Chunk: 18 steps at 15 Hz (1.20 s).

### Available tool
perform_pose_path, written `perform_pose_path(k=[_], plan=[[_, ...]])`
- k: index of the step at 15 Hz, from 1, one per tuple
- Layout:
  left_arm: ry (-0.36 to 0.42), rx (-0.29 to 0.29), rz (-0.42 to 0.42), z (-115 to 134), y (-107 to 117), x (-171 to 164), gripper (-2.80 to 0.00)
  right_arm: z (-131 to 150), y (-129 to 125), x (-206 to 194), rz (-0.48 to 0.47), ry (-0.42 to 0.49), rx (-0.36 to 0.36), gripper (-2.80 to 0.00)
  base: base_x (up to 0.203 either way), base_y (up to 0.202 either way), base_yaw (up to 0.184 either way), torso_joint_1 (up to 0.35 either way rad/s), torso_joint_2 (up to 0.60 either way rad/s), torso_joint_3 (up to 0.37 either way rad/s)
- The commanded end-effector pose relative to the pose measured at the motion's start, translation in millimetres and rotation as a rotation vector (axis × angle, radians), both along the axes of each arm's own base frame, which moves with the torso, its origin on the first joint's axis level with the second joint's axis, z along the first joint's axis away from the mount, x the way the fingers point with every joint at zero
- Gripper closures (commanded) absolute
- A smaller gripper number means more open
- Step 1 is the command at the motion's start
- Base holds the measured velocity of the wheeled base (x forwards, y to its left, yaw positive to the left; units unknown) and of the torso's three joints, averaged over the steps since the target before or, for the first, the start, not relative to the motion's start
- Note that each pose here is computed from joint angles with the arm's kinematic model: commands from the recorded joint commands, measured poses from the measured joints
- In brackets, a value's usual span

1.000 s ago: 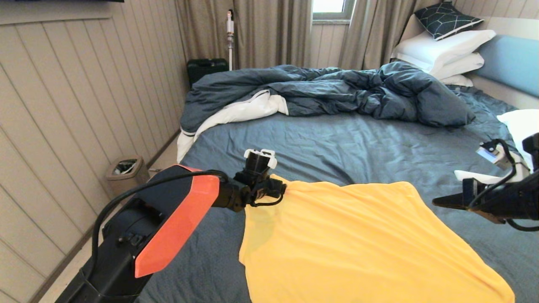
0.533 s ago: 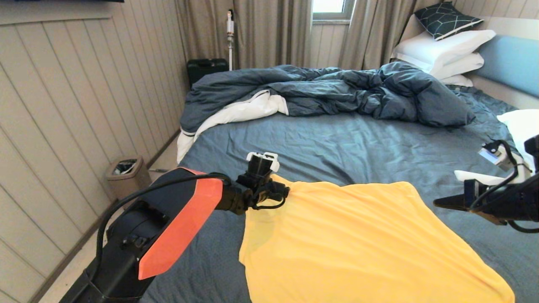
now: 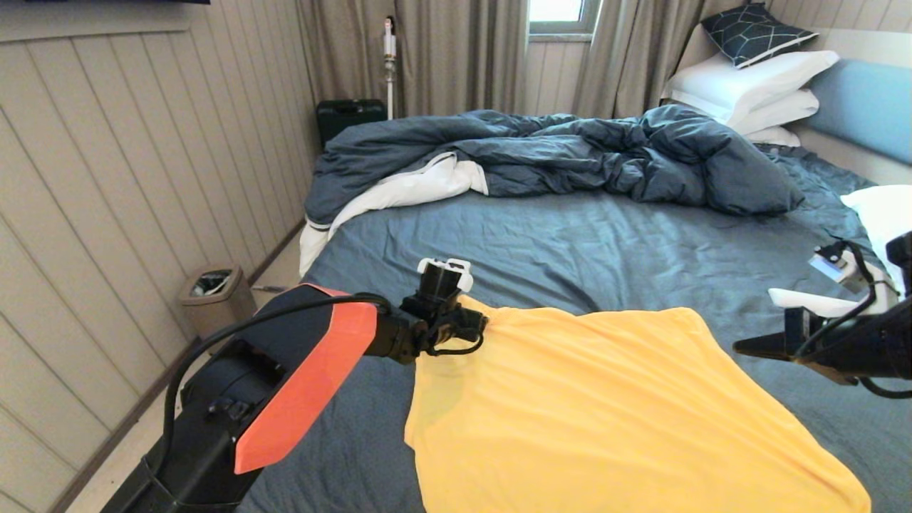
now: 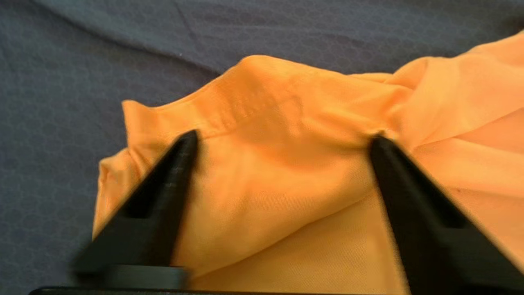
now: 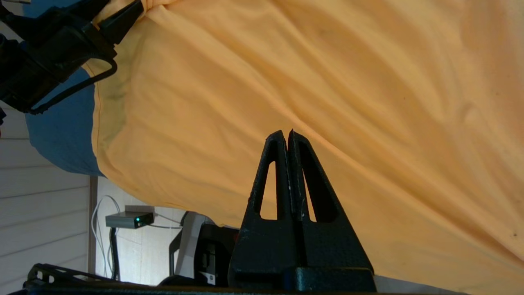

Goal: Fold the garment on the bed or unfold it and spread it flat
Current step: Unford the yellow T-shirt

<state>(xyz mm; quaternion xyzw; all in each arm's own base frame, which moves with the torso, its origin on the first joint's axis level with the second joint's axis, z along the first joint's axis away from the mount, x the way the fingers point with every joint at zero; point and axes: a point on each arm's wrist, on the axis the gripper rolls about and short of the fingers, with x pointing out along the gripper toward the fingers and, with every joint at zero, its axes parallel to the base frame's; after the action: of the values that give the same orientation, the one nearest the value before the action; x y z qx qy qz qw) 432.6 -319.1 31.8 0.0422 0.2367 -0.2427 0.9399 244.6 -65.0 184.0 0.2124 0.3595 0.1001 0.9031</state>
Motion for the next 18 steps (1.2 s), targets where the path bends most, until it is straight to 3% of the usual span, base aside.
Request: perform_pose_path(k=[1,7,14,18], plan=[[-0.001,-0.003,0.000,0.3,0.2,0.2,0.00,1.8,0.3,-1.4,0.001,-0.006,0.000,0.00,0.000,0.000,0.000,0.000,0.00,0.000],[-0.001,-0.016,-0.028,-7.8,-1.6,1.4,0.00,4.5,2.7,-5.9,0.003,-0.017,-0.003,0.00,0.000,0.000,0.000,0.000,0.00,0.000],[-0.201,-0.009,-0.068,14.4,-4.4,7.2,0.00,5.5,11.2,-15.7,0.025,-0.022,-0.003,0.00,0.000,0.000,0.000,0.000,0.00,0.000],[-0.214,0.020,-0.082,9.5,9.1,18.2,0.00,5.3,15.7,-19.2,0.038,-0.023,-0.003,0.00,0.000,0.000,0.000,0.000,0.00,0.000]])
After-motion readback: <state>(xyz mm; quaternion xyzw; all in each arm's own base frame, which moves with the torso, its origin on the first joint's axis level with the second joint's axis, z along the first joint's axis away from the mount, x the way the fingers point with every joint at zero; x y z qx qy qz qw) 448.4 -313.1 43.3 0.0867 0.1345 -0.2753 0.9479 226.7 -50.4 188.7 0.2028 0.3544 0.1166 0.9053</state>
